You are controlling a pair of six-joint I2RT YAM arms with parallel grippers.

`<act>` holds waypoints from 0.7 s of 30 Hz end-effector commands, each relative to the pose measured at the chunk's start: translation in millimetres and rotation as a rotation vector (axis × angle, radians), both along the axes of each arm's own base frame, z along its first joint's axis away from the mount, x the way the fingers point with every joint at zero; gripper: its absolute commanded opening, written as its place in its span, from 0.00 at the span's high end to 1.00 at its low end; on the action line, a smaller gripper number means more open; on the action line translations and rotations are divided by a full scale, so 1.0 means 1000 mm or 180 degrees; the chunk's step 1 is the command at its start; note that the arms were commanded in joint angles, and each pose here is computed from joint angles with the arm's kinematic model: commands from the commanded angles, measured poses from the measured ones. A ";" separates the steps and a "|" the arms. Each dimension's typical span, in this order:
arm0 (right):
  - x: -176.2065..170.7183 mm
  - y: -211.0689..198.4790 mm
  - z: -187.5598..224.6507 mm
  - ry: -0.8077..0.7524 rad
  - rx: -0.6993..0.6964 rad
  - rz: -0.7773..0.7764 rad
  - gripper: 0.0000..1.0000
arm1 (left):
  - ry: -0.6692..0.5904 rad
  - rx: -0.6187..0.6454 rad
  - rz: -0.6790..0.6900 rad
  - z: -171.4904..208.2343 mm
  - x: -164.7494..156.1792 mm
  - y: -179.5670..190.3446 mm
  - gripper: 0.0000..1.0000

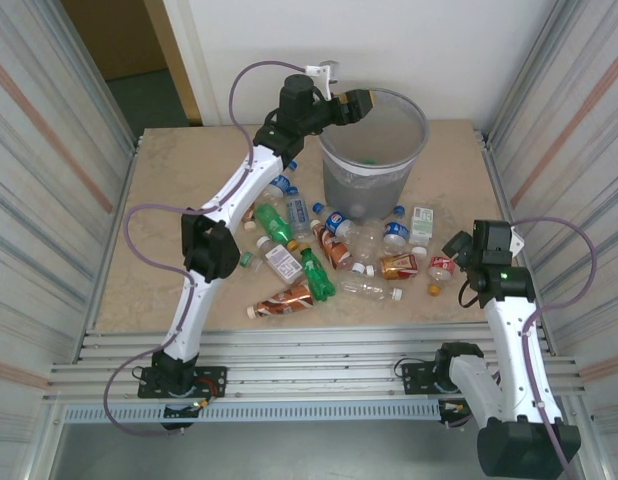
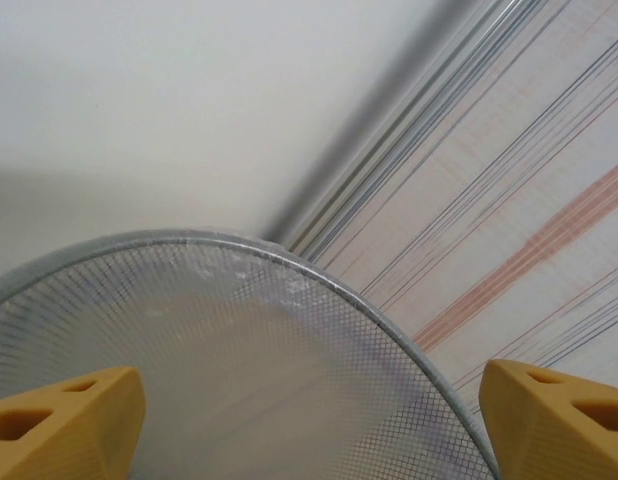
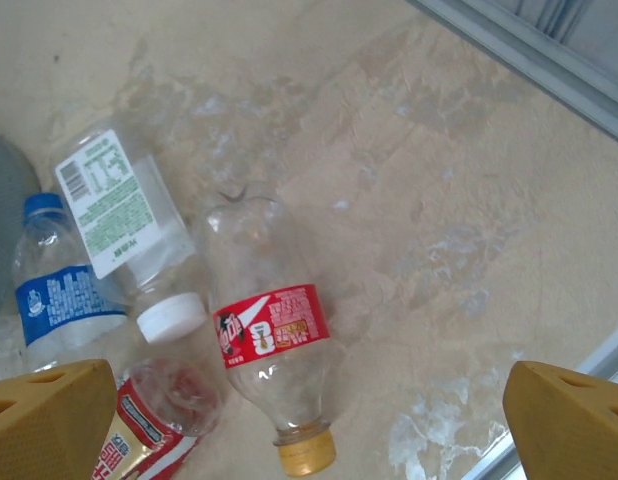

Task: Put the plastic bottles in the bin

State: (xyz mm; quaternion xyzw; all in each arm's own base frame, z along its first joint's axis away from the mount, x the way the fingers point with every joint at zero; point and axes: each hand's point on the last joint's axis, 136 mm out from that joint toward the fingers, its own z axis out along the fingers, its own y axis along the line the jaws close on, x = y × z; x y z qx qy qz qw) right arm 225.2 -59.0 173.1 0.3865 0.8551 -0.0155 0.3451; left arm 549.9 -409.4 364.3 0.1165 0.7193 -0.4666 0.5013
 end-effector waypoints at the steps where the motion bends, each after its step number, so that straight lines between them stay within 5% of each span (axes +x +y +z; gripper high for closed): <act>1: -0.010 0.002 -0.006 0.0096 0.0151 -0.0054 0.02 | -0.0275 -0.0062 -0.0082 0.038 -0.014 -0.001 0.12; 7: -0.020 0.012 -0.018 0.0272 0.0364 0.0060 0.02 | -0.0431 0.0012 -0.0083 0.065 -0.030 0.009 0.01; 21: -0.029 0.026 -0.043 0.0437 0.0629 0.0132 0.01 | -0.0730 0.0395 -0.0049 0.114 -0.092 0.053 0.01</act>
